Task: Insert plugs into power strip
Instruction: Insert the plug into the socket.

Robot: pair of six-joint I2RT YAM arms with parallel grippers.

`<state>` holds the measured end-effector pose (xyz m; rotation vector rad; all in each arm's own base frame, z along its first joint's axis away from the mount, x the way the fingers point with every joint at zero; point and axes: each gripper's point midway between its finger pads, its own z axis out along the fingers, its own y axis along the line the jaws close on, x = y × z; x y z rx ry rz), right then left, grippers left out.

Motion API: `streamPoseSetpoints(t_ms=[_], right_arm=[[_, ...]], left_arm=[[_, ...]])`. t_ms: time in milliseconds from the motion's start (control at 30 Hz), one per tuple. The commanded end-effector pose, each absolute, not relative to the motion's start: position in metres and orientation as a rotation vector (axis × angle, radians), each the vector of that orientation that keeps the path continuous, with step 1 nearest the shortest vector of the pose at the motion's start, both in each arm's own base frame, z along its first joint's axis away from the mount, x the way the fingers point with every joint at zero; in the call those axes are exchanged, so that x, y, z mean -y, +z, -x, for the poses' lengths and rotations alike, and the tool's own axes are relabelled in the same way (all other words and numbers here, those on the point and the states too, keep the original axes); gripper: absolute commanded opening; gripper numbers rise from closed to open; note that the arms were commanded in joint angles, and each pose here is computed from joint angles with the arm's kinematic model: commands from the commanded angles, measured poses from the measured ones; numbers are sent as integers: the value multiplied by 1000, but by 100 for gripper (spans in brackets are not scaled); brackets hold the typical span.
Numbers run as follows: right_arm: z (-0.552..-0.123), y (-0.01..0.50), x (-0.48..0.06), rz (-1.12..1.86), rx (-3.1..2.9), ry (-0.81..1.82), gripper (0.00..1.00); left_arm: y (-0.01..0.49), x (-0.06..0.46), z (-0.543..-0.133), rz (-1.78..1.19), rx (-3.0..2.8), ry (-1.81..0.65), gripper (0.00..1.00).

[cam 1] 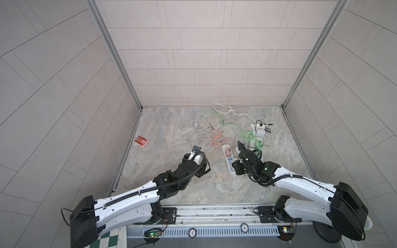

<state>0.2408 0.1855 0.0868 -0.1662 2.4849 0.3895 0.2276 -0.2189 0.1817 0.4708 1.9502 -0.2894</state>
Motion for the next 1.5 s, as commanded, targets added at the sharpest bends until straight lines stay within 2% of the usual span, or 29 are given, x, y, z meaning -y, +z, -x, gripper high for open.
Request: streamPoseSetpoints(t_ms=[0, 533, 1033, 1467], right_arm=[[-233, 77, -175, 180, -2529, 314, 0], [-222, 61, -177, 290, -2665, 68, 0], [-199, 22, -150, 113, -2775, -152, 0], [-198, 26, -145, 56, -2782, -226, 0]], left_arm=[[176, 216, -226, -479, -1954, -274, 72], [179, 213, -226, -468, -1941, -275, 72], [182, 210, -225, -472, -1924, -270, 72], [180, 209, -224, -489, -1935, -260, 72]])
